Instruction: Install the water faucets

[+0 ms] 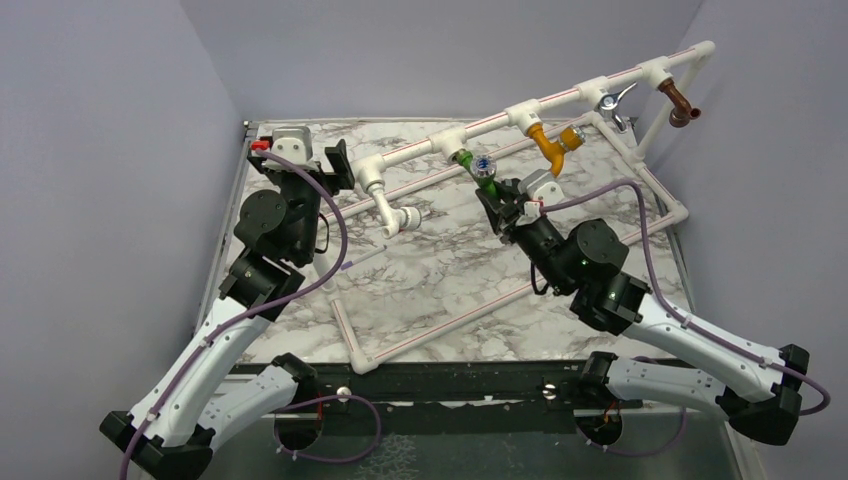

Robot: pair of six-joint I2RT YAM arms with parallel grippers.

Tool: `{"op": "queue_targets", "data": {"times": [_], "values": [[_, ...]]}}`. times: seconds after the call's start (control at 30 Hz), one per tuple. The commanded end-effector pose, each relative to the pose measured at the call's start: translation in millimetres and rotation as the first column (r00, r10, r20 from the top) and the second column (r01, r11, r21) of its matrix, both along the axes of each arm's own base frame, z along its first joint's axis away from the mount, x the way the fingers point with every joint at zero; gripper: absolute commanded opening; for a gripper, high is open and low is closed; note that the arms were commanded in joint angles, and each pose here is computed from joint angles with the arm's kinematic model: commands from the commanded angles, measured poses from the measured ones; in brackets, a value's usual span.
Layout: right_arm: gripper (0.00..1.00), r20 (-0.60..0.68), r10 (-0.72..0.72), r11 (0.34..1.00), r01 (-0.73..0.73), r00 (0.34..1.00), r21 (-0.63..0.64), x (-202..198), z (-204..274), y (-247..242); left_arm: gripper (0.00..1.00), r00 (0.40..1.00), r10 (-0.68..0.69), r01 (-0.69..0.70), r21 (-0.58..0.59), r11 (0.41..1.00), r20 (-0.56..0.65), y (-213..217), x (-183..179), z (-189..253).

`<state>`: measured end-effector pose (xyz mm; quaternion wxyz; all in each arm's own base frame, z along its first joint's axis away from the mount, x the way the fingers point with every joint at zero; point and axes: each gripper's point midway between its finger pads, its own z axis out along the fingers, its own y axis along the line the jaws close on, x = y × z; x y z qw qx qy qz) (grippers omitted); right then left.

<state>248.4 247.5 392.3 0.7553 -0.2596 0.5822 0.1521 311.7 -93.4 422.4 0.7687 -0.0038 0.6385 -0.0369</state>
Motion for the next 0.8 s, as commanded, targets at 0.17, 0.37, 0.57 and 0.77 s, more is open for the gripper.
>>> {"op": "queue_targets", "data": {"times": [0.17,0.37,0.57,0.77], "values": [[0.01,-0.037,-0.001,1.0,0.002,0.999,0.024,0.5,-20.3,2.6,0.83,0.989,0.051,-0.041,0.068,0.997,-0.142,4.9,4.0,-51.3],[0.0,-0.024,-0.009,0.999,0.01,1.0,0.047,0.6,-16.8,0.2,0.83,0.988,0.048,-0.038,0.07,0.997,-0.144,4.1,4.3,-52.3],[0.01,0.003,-0.018,0.998,0.018,1.0,0.066,-0.4,-3.9,-4.3,0.83,0.988,0.052,-0.041,0.075,0.996,-0.146,4.4,5.0,-53.7],[0.0,0.007,-0.018,0.996,0.017,1.0,0.084,-2.6,1.1,-7.7,0.83,0.988,0.051,-0.04,0.076,0.996,-0.146,4.3,4.9,-54.4]]}}
